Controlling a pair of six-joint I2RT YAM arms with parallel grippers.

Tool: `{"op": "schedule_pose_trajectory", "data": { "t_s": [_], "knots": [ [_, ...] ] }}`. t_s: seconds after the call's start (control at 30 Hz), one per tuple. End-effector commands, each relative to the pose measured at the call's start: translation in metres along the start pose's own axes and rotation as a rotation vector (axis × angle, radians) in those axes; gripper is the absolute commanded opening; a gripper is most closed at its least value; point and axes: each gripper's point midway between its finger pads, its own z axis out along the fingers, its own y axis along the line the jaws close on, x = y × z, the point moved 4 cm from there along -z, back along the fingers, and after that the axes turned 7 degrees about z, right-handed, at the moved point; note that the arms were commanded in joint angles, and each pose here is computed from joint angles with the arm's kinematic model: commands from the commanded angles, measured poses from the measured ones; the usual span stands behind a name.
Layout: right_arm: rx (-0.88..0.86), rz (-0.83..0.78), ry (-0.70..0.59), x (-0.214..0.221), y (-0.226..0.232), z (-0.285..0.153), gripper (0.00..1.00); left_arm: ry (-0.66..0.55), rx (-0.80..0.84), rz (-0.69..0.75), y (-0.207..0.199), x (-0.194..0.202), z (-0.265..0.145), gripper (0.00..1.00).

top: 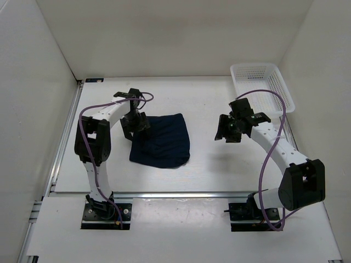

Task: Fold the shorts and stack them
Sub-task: Fold the shorts

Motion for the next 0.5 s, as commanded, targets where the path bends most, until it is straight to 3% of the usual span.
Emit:
{"op": "schedule_pose_trajectory", "data": {
  "t_s": [0.0,0.13,0.4,0.47],
  "knots": [
    [-0.015,-0.019,-0.019,-0.001,0.0,-0.007,0.6,-0.052,0.098,0.081,-0.024,0.001,-0.012,0.82],
    [-0.015,-0.019,-0.019,-0.001,0.0,-0.007,0.6,-0.004,0.103,0.109,-0.033,0.005,0.006,0.81],
    [-0.02,-0.02,-0.027,-0.002,0.001,-0.009,0.6,-0.014,0.108,0.119,-0.034,0.002,0.004,0.49],
    [-0.02,-0.02,-0.027,-0.002,0.001,-0.009,0.6,-0.014,0.108,0.119,-0.034,0.002,0.004,0.33]
  ]
}}
